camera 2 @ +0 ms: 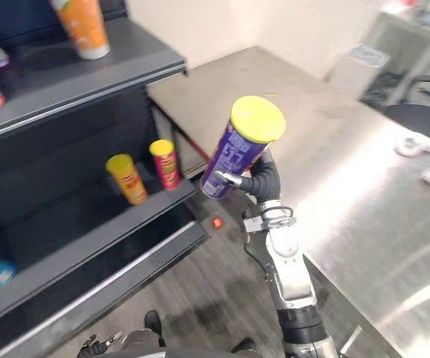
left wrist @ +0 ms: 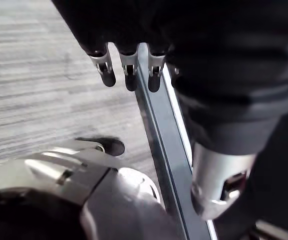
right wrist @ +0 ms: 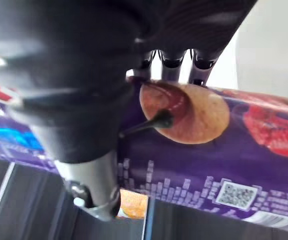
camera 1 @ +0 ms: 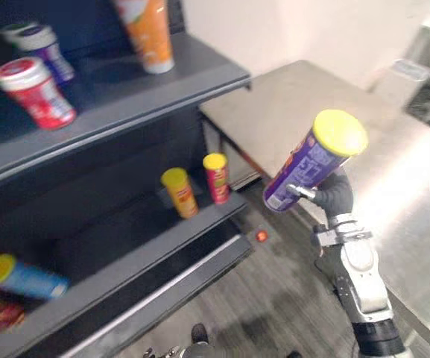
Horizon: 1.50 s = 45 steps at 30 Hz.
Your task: Put the gum and the chips on the shelf.
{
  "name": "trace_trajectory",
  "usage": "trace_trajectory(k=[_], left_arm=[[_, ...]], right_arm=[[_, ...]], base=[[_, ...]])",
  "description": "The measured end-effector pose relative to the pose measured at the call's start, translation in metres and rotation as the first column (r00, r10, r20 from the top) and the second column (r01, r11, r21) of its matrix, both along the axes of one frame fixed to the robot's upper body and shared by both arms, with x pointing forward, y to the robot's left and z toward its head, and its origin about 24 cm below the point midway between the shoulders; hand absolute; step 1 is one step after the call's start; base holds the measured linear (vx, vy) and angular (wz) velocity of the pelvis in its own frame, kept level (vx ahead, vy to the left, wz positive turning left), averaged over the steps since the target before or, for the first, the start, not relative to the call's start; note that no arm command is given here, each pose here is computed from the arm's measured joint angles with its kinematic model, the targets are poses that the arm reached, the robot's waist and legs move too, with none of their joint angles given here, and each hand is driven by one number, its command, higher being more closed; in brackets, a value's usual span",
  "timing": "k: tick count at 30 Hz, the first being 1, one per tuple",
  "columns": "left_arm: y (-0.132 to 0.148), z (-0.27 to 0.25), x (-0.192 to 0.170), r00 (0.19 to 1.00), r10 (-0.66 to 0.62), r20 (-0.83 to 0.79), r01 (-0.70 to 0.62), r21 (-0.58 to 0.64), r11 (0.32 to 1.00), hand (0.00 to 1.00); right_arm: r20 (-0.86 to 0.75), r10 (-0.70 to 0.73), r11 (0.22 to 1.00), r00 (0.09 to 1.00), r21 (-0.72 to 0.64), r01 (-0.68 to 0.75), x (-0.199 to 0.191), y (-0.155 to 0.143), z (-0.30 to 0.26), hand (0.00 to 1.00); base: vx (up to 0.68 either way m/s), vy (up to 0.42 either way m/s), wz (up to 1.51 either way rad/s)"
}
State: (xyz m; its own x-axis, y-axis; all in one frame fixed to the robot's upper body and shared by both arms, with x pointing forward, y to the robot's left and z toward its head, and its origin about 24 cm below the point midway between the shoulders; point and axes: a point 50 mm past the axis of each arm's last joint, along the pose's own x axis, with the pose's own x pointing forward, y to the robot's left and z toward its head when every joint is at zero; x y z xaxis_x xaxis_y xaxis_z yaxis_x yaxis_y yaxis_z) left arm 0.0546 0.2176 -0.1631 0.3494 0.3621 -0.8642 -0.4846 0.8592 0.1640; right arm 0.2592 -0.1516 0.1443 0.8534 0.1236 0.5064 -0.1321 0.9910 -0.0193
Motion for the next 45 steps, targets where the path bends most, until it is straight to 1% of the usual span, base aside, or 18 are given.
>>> trace_trajectory(k=[2,4,7,8,11,13,15,26,30,34,37,38,40,43,45], left_arm=[[-0.008,-0.002,-0.002,1.0,0.006,-0.006,-0.006,-0.019,1.0,0.0],[-0.006,0.0,0.0,1.0,0.01,0.005,-0.01,-0.007,1.0,0.0],[-0.007,-0.002,-0.007,1.0,0.017,-0.017,-0.017,-0.014,1.0,0.0],[-0.007,-0.002,-0.007,1.0,0.014,-0.017,-0.014,-0.012,1.0,0.0],[-0.007,0.0,-0.002,1.0,0.001,0.006,-0.001,-0.004,1.0,0.0],[0.001,0.002,0.002,1.0,-0.002,0.02,0.001,0.017,1.0,0.0],[0.004,0.003,0.001,1.0,-0.006,0.018,0.005,0.025,1.0,0.0],[0.005,0.003,-0.001,1.0,-0.016,0.013,0.016,0.031,0.999,0.0],[0.006,0.002,-0.009,1.0,-0.003,-0.006,0.003,0.034,0.999,0.0],[0.012,0.003,-0.012,1.0,-0.006,-0.015,0.007,0.047,0.999,0.0],[0.013,0.003,-0.01,1.0,-0.024,-0.018,0.025,0.048,0.999,0.0],[0.026,0.005,-0.013,0.999,-0.018,-0.033,0.02,0.078,0.997,0.0],[0.025,0.004,-0.022,0.998,-0.005,-0.055,0.009,0.075,0.997,0.0],[0.027,0.005,-0.023,0.999,-0.004,-0.054,0.008,0.081,0.997,0.0],[0.022,0.003,-0.023,0.999,-0.005,-0.05,0.009,0.065,0.998,0.0]], right_arm=[[0.007,-0.081,0.997,0.997,-0.016,0.081,0.0,-0.019,0.003,1.0],[0.002,-0.151,0.989,0.989,-0.001,0.151,-0.002,-0.033,0.001,1.0],[-0.006,-0.18,0.984,0.984,0.01,0.18,-0.007,-0.036,-0.002,1.0],[-0.013,-0.212,0.977,0.977,0.006,0.212,-0.014,-0.044,-0.005,1.0],[-0.021,-0.255,0.967,0.967,0.008,0.255,-0.022,-0.053,-0.007,1.0],[-0.034,-0.262,0.964,0.964,0.038,0.263,-0.022,-0.05,-0.01,1.0],[-0.034,-0.265,0.963,0.964,0.035,0.266,-0.022,-0.047,-0.011,1.0],[-0.039,-0.234,0.972,0.971,0.003,0.234,-0.021,-0.035,-0.013,1.0],[-0.048,-0.202,0.979,0.978,-0.008,0.202,-0.019,-0.027,-0.015,1.0],[-0.095,-0.154,0.988,0.984,-0.026,0.152,-0.016,-0.017,-0.025,1.0],[-0.115,-0.17,0.985,0.979,-0.059,0.164,-0.021,-0.021,-0.032,1.0],[-0.15,-0.19,0.981,0.97,-0.068,0.181,-0.026,-0.026,-0.04,1.0],[-0.182,-0.168,0.985,0.969,-0.081,0.155,-0.03,-0.022,-0.047,1.0],[-0.19,-0.117,0.991,0.975,-0.085,0.103,-0.031,-0.013,-0.049,1.0],[-0.191,-0.109,0.992,0.976,-0.086,0.094,-0.031,-0.011,-0.049,1.0]], base=[[0.0,0.12,1.4],[-0.03,0.151,1.07],[0.0,0.163,0.63],[0.03,0.185,0.95],[0.0,0.151,0.65],[-0.03,0.112,0.19],[-0.05,0.05,0.06],[-0.12,0.033,0.04],[-0.11,0.027,-0.02],[-0.1,0.042,0.05],[-0.1,0.016,1.07],[0.1,0.008,0.76],[0.11,0.047,0.39],[0.07,0.025,0.24],[0.12,-0.014,0.16]])
